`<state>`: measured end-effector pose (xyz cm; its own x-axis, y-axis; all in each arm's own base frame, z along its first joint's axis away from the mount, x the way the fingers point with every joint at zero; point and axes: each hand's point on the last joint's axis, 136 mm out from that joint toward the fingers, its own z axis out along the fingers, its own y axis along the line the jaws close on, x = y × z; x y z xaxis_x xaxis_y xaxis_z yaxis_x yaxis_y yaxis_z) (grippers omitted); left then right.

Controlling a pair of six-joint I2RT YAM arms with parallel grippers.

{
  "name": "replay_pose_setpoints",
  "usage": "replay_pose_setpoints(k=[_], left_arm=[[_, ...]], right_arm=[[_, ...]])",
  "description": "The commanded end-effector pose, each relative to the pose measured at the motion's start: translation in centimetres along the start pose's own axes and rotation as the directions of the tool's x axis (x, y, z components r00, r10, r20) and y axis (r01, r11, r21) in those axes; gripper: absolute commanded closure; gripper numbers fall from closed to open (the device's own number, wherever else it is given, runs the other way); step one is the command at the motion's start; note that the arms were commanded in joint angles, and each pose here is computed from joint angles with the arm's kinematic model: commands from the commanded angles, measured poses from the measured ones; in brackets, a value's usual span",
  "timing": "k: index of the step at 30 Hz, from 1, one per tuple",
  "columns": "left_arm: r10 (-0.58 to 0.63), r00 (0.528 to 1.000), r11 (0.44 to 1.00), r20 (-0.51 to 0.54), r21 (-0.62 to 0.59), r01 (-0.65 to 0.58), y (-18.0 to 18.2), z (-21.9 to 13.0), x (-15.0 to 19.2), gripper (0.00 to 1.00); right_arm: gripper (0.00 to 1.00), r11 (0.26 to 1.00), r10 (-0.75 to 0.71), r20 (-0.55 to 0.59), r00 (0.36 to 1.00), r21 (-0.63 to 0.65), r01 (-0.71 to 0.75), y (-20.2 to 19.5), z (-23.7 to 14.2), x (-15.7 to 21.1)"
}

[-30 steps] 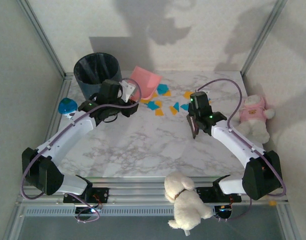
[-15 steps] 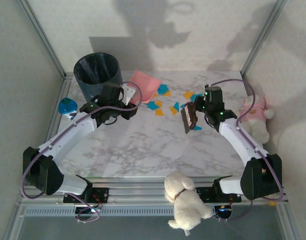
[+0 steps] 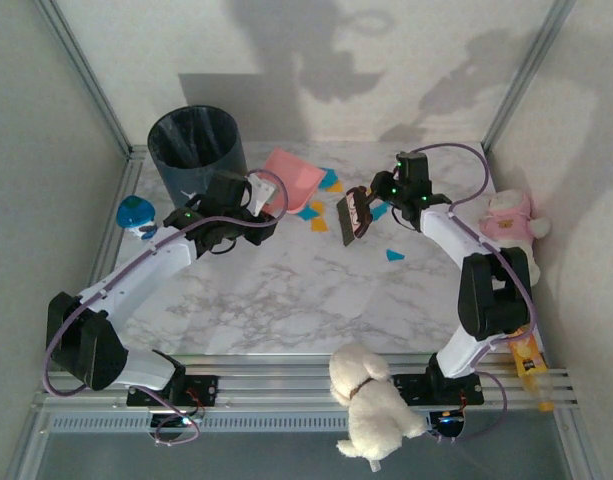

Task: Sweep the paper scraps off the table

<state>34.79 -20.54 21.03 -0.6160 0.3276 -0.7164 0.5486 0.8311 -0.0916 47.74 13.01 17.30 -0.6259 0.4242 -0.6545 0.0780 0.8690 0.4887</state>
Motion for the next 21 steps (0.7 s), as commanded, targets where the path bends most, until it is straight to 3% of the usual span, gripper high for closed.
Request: replay_pose_setpoints(k=[1, 6, 13, 17, 21], left_arm=[[0.025, 1.000, 1.000, -0.018, -0.007, -0.026, -0.2, 0.0, 0.6, 1.00], [0.041, 0.998, 0.999, -0.038, 0.002, -0.041, -0.4, 0.3, 1.2, 1.00], [0.091, 0.992, 0.995, -0.089, 0.040, -0.087, -1.6, 1.0, 2.4, 1.00], [0.124, 0.987, 0.991, -0.104, 0.061, -0.118, -2.3, 1.5, 2.7, 1.00], [0.159, 0.979, 0.985, -0.130, 0.084, -0.149, -2.9, 2.1, 3.2, 1.00]], right_arm=[[1.00, 0.998, 0.048, 0.068, 0.997, -0.033, -0.046, 1.1, 0.0, -2.7], [1.00, 0.994, 0.043, 0.069, 0.997, 0.094, -0.050, -1.5, -0.5, -2.0], [1.00, 0.947, -0.032, 0.064, 0.997, 0.320, 0.010, -5.7, -3.8, -1.2], [1.00, 0.932, -0.051, 0.064, 0.997, 0.363, 0.025, -6.6, -5.6, -1.0], [1.00, 0.947, -0.080, 0.067, 0.995, 0.316, 0.054, -5.6, -6.6, -1.1]])
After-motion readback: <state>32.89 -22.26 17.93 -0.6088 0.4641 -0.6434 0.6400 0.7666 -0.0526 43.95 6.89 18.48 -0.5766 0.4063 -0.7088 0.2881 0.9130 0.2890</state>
